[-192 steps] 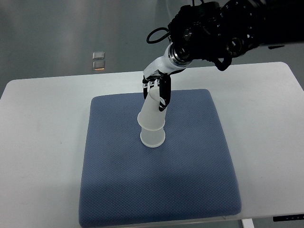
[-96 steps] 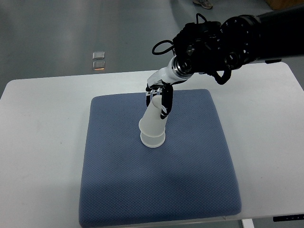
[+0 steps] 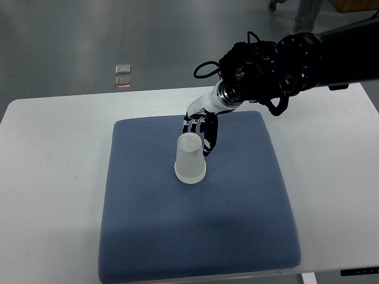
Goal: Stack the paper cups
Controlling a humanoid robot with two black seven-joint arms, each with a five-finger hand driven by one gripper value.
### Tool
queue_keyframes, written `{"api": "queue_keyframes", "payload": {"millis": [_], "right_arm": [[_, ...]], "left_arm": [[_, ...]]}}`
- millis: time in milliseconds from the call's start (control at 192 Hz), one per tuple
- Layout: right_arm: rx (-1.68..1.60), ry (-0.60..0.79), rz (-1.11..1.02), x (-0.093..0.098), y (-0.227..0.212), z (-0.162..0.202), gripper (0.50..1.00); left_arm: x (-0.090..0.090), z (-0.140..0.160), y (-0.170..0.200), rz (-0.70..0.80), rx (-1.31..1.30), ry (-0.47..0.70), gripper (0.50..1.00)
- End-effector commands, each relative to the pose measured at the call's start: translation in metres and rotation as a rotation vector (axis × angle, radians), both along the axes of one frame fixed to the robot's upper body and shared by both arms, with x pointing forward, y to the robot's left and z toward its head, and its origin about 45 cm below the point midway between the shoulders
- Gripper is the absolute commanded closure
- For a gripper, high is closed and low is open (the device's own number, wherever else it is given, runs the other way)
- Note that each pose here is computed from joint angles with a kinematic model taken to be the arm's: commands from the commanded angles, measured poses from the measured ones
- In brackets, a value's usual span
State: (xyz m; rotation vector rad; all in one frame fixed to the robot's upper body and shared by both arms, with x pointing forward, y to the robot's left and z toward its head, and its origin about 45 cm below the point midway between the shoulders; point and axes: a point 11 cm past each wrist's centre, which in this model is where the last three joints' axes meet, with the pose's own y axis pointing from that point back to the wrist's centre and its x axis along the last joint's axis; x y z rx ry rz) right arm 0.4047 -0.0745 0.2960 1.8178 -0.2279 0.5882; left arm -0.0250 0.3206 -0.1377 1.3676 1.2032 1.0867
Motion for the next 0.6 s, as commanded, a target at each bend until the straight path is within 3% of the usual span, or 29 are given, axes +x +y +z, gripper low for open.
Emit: {"api": "queue_keyframes", "payload": {"millis": [0, 369, 473, 592], "right_arm": [[0.003, -0.008, 0.001, 0.001, 0.001, 0.004, 0.638], [0.125, -0.044, 0.035, -0.002, 0.042, 0.063, 0.611], [0.275, -0.071, -0.085, 0.019, 0.017, 0.087, 0.611], [0.536, -0.113, -0.304, 0.050, -0.024, 0.090, 0.611]], "left_arm": [[0.000, 0.000, 0.000, 0.000, 0.001, 0.000, 0.500], [0.000, 0.000, -0.001, -0.002, -0.002, 0.000, 0.500], [0.000, 0.000, 0.000, -0.001, 0.000, 0.000, 0.500], [0.000, 0.000, -0.001, -0.003, -0.002, 0.001, 0.500]]}}
